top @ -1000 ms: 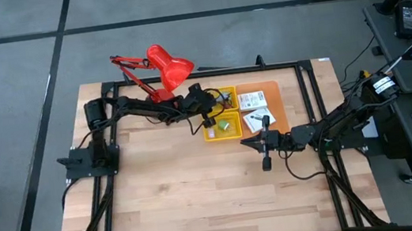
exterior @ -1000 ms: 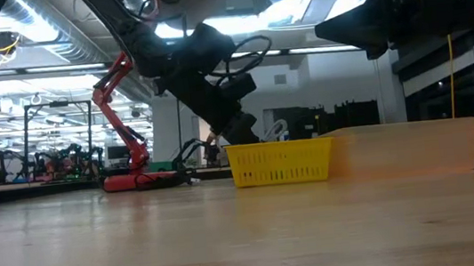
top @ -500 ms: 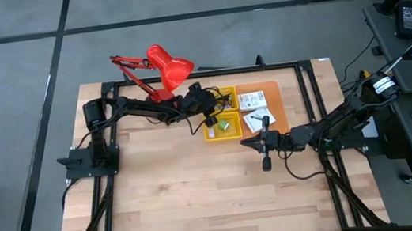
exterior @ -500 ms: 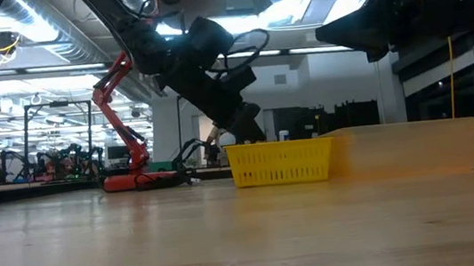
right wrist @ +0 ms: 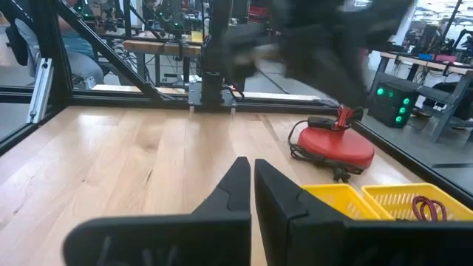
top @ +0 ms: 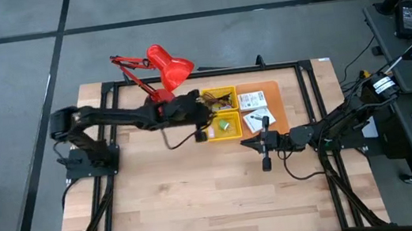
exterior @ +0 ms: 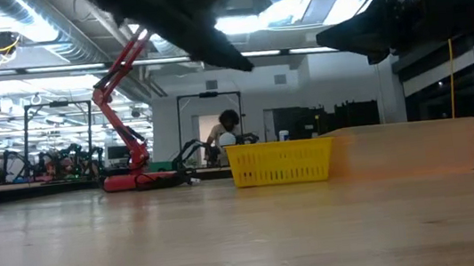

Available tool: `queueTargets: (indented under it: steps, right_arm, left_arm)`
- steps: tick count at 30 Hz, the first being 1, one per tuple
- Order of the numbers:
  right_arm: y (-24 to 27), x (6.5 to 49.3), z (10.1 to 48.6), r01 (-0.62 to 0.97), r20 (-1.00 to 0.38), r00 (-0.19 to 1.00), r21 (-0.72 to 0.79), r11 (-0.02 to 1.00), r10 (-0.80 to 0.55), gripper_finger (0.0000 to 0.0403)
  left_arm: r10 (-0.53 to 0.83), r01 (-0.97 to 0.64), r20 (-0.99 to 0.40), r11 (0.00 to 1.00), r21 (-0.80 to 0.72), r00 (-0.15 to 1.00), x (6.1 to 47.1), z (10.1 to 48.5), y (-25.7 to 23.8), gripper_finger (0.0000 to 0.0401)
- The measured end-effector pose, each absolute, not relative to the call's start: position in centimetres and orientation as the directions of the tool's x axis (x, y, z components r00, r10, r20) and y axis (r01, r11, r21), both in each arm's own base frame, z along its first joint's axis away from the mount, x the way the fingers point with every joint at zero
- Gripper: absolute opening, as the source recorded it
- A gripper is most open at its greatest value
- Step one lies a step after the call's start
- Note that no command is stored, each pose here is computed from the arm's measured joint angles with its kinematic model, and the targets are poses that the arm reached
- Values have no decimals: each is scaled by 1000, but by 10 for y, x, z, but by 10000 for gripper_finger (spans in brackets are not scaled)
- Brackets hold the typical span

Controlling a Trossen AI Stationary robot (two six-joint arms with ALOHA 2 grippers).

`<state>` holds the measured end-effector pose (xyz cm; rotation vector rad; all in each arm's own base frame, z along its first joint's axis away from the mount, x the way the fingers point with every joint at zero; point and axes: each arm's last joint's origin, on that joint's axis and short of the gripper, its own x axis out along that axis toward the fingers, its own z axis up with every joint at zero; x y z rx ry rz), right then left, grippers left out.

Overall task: Pick and place items into bin
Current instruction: Return to Home Position

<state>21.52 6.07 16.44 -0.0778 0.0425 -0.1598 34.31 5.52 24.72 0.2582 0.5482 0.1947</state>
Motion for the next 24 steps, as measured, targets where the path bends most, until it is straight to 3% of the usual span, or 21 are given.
queueTargets:
  steps: [4,13,24]
  right_arm:
    - [61,215,164,157,-38,986,-78,985,-160,5]
    - [61,215,160,155,-83,983,-72,985,-161,5]
    - [56,217,166,182,-26,983,-54,982,-184,5]
  left_arm:
    - [210,-105,-477,966,238,854,314,240,41,5]
    - [227,-185,-224,963,193,948,244,222,19,3]
    - [250,-243,-42,962,123,967,169,210,25,3]
